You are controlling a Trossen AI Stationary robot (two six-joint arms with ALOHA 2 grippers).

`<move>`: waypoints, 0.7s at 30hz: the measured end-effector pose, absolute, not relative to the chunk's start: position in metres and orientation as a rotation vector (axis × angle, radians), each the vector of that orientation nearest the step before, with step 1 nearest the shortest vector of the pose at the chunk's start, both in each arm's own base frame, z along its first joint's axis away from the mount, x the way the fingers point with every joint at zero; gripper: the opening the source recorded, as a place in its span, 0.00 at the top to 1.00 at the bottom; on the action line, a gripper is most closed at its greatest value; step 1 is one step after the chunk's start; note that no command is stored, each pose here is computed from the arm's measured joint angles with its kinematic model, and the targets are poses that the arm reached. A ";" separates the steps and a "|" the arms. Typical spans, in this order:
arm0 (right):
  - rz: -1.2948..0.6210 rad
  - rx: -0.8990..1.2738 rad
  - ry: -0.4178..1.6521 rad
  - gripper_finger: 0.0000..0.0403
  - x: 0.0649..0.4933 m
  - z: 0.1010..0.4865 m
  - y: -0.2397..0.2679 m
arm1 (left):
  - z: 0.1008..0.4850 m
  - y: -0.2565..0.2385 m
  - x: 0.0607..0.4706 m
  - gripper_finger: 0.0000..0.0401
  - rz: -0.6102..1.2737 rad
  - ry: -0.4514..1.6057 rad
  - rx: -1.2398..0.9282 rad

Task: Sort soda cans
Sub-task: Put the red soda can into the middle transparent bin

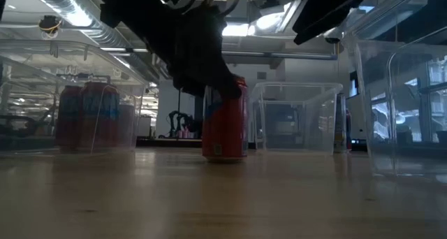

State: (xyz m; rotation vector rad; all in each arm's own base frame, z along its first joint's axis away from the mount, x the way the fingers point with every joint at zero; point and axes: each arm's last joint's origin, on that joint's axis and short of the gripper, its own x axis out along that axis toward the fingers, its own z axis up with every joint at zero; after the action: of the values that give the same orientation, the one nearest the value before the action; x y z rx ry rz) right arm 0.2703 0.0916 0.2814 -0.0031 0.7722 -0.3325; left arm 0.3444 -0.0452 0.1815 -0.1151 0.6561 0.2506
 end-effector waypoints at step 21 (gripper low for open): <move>-0.346 -0.012 0.762 0.15 0.271 0.282 0.091 | 0.303 -0.045 0.277 0.27 0.232 0.619 -0.134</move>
State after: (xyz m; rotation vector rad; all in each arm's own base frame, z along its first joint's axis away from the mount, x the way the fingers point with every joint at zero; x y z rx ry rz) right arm 0.2706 0.0913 0.2818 -0.0116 0.7618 -0.3455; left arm 0.2771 -0.0451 0.3029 -0.1338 0.6189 0.2320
